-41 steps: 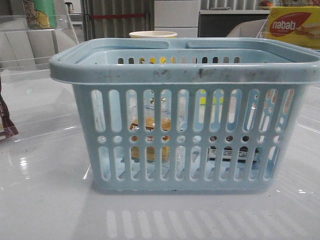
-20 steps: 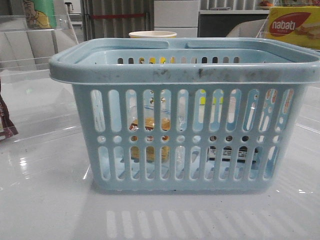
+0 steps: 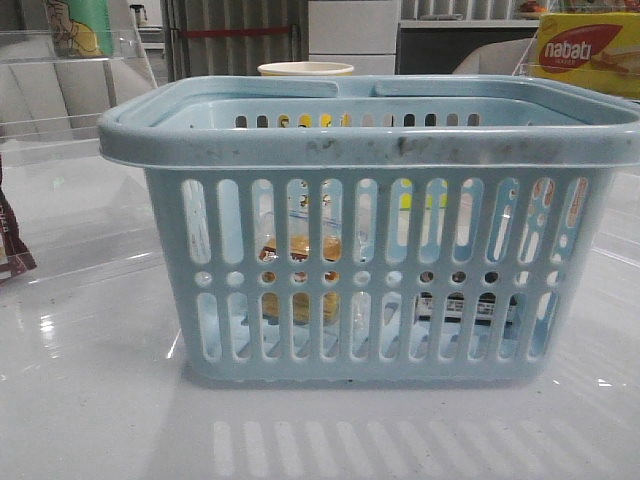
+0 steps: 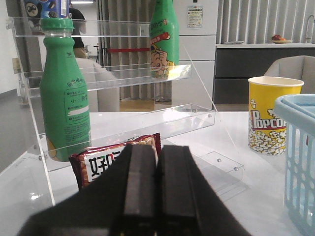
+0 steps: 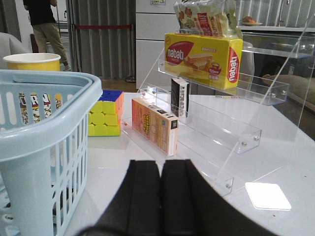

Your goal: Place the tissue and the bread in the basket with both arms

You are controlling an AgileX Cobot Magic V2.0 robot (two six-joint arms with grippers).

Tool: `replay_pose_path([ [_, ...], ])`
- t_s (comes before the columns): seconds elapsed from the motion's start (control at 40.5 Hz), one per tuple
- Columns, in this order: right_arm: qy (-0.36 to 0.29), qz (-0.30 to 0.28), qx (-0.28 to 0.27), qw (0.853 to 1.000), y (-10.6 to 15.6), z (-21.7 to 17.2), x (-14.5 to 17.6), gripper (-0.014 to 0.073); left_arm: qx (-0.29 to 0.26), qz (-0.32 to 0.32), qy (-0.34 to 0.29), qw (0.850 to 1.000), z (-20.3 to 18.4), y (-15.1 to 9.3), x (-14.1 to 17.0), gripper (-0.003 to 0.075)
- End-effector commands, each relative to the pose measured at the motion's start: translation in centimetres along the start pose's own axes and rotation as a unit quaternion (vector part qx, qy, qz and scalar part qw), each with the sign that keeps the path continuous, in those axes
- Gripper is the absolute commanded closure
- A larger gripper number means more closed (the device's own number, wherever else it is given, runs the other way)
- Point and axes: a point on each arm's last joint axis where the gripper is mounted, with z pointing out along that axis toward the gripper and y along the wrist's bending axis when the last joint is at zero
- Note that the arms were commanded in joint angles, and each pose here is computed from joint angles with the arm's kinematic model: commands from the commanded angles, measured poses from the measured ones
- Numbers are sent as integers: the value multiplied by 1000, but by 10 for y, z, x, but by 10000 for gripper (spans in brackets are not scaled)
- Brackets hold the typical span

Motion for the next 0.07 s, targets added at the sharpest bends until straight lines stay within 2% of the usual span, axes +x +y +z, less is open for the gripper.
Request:
replay_pose_path([
  [0.0,-56,-2,0,998,0,-2,-11,539,0,0,-49,999,-2,0,-7,622],
  [0.049,-56,-2,0,998,0,-2,-11,539,0,0,-49,999,-2,0,-7,622],
])
